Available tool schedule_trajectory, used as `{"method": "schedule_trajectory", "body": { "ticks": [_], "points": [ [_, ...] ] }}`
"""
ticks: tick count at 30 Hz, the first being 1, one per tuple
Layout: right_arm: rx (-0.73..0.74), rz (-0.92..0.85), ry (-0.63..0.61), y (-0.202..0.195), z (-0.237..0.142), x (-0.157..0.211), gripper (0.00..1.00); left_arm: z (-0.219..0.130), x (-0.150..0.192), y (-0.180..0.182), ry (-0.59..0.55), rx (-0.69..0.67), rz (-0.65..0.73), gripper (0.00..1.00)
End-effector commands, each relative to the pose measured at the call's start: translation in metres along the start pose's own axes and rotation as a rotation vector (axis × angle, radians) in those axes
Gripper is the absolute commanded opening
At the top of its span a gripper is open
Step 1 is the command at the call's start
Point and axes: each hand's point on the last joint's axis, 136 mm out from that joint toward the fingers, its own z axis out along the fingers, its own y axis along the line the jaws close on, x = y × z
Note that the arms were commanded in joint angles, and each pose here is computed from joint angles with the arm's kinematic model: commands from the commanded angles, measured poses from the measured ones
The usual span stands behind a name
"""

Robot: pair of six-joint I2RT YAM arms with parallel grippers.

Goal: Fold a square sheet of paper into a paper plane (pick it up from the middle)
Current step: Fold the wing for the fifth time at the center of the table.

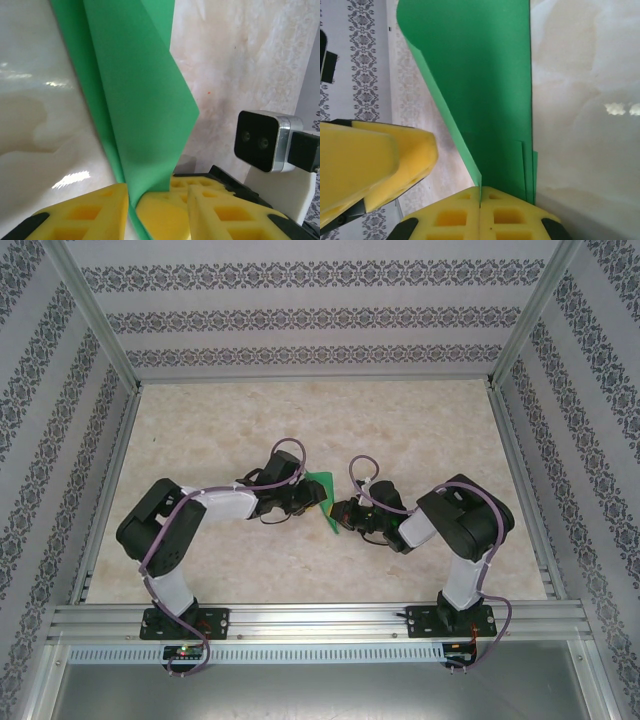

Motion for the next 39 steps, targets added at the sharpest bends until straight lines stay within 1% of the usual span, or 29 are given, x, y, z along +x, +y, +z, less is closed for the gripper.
{"method": "schedule_trajectory", "body": {
  "ticks": [1,8,12,15,17,19,21,25,29,33,35,37,39],
  "points": [
    [0.047,0.052,0.023,-0.017,0.004,0.01,0.0,0.001,-0.016,-0.034,-0.037,0.124,0.056,0.38],
    [0.076,0.051,0.03,-0.022,0.004,0.011,0.01,0.016,-0.019,-0.031,-0.021,0.134,0.058,0.38],
    [0.099,0.046,0.027,-0.026,0.002,0.012,0.04,0.025,-0.018,-0.026,-0.001,0.124,0.057,0.38],
    [0.113,0.038,0.027,-0.026,0.001,0.012,0.07,0.029,-0.015,-0.018,0.014,0.106,0.053,0.38],
    [0.109,0.026,0.02,-0.021,0.0,0.01,0.13,0.031,-0.013,-0.015,0.021,0.098,0.056,0.38],
    [0.131,0.026,0.029,-0.022,-0.002,0.012,0.14,0.032,-0.013,-0.014,0.024,0.099,0.059,0.38],
    [0.149,0.017,0.023,-0.022,-0.005,0.012,0.18,0.032,-0.014,-0.014,0.022,0.094,0.061,0.38],
    [0.22,0.002,0.016,-0.027,-0.015,0.013,0.19,0.035,-0.013,-0.011,0.028,0.083,0.065,0.38],
    [0.262,-0.003,0.017,-0.03,-0.022,0.015,0.17,0.036,-0.012,-0.01,0.032,0.082,0.07,0.38],
    [0.245,-0.007,0.027,-0.022,-0.024,0.017,0.15,0.036,-0.012,-0.01,0.038,0.077,0.073,0.38],
    [0.258,-0.015,0.033,-0.021,-0.025,0.02,0.12,0.037,-0.011,-0.008,0.043,0.069,0.072,0.38],
    [0.283,-0.024,0.049,-0.024,-0.025,0.022,0.06,0.037,-0.01,-0.008,0.045,0.069,0.072,0.37],
    [0.307,-0.024,0.063,-0.029,-0.025,0.025,0.04,0.038,-0.01,-0.006,0.045,0.063,0.067,0.37]
  ]
}}
